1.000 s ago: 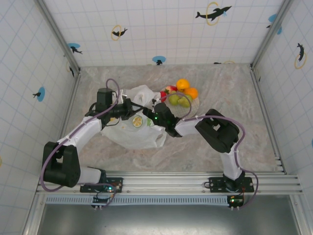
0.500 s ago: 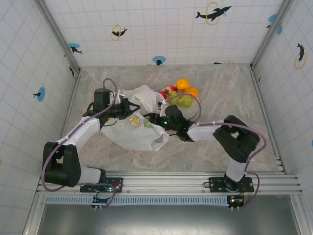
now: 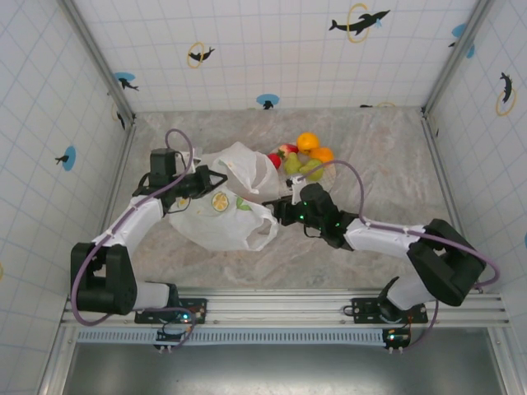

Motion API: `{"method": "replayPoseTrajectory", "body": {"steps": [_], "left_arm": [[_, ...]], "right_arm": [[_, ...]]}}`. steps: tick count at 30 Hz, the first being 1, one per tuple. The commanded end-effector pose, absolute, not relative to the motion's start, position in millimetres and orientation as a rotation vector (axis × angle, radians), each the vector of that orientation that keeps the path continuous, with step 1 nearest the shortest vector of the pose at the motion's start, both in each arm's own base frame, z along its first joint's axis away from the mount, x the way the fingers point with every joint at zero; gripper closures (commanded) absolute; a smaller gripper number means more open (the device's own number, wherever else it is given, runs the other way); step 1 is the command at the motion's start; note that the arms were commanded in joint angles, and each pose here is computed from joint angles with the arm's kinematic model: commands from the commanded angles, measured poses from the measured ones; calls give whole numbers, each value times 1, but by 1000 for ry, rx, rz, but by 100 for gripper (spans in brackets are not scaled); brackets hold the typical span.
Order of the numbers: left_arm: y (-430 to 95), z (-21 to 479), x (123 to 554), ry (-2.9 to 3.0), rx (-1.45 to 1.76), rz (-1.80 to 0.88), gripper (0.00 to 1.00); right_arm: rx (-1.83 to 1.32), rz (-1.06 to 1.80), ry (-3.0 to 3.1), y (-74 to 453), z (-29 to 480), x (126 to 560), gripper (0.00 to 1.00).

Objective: Place the fruits into the plastic bag

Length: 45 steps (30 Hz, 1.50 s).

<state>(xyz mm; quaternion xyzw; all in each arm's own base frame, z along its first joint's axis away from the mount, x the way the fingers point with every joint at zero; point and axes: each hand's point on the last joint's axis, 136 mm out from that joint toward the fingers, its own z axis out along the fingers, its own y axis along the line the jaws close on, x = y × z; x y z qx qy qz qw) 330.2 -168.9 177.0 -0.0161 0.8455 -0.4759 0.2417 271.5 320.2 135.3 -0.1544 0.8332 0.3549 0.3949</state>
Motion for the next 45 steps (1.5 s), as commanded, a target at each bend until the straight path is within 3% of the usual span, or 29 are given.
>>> {"method": "replayPoseTrajectory", "body": {"steps": [1, 7, 20, 24, 28, 31, 36, 45], "left_arm": [[-169, 182, 334, 2301, 14, -1293, 100], [-168, 178, 337, 2310, -9, -1290, 100], [-170, 174, 336, 2309, -23, -1317, 100], [-170, 176, 335, 2303, -23, -1322, 100], [-170, 176, 334, 2299, -24, -1324, 100], [-169, 177, 334, 2299, -29, -1326, 100], [-159, 187, 342, 2273, -88, -1298, 100], [-143, 230, 352, 2185, -153, -1295, 100]], "right_arm": [[-377, 779, 2101, 296, 131, 281, 23], [-196, 822, 2247, 284, 96, 291, 33], [-67, 972, 2307, 323, 56, 308, 37], [-71, 1019, 2301, 341, 53, 318, 48], [-70, 1052, 2300, 352, 51, 324, 67], [-69, 1068, 2286, 352, 57, 326, 82], [-84, 1128, 2209, 344, 95, 317, 97], [-131, 1242, 2058, 352, 166, 291, 100]]}}
